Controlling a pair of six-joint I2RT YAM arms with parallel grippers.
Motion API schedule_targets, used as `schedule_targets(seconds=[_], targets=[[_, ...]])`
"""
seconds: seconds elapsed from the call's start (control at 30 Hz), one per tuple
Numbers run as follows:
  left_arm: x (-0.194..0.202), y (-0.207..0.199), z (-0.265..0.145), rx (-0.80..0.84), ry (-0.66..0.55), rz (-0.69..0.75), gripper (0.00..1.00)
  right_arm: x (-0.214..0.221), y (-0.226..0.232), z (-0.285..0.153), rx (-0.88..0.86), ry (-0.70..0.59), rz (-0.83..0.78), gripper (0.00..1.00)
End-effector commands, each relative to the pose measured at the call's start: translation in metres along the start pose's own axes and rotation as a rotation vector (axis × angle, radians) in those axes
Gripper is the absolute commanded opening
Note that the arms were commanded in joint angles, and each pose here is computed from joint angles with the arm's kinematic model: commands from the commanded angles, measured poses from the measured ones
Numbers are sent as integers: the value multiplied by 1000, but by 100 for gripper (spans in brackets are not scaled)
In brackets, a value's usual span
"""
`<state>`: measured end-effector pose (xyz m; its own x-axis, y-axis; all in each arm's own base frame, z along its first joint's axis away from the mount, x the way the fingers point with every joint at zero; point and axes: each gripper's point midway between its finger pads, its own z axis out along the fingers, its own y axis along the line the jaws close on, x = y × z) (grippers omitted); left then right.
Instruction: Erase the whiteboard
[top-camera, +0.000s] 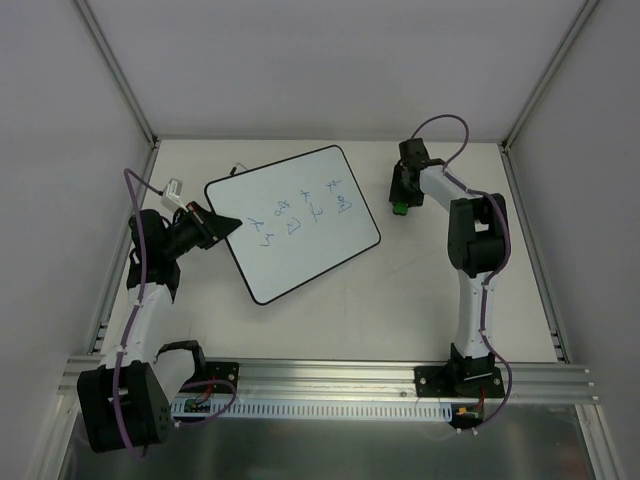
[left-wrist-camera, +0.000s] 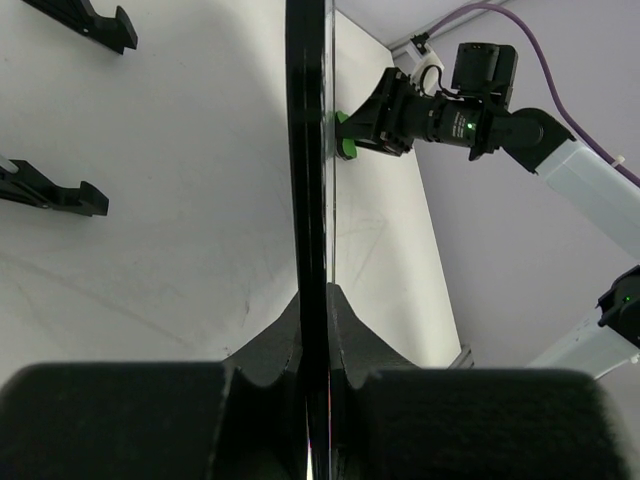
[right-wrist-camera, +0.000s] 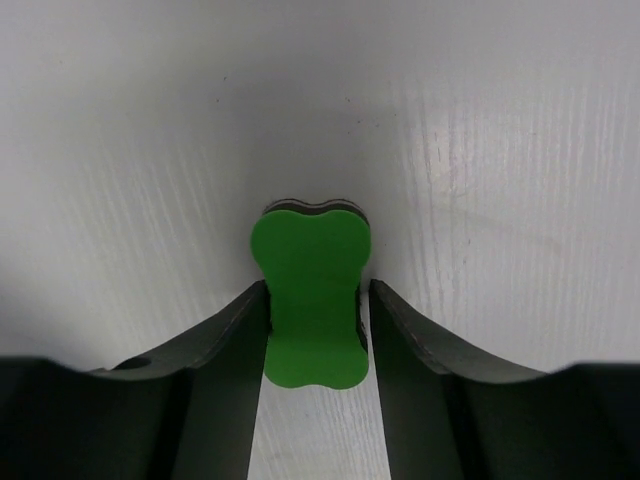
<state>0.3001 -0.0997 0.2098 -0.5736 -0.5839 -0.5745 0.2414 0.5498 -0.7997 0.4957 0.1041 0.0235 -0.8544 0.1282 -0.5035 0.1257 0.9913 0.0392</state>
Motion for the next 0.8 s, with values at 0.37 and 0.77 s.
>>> schedule_targets(seconds=[0.37,0.77], targets=[[-6,-16,-2,39,30,170,0,-18,20,-66,-108,-97,-50,0],[-8,-20,1,28,48,237,0,-3,166,-194,-534,-322,-260,0]])
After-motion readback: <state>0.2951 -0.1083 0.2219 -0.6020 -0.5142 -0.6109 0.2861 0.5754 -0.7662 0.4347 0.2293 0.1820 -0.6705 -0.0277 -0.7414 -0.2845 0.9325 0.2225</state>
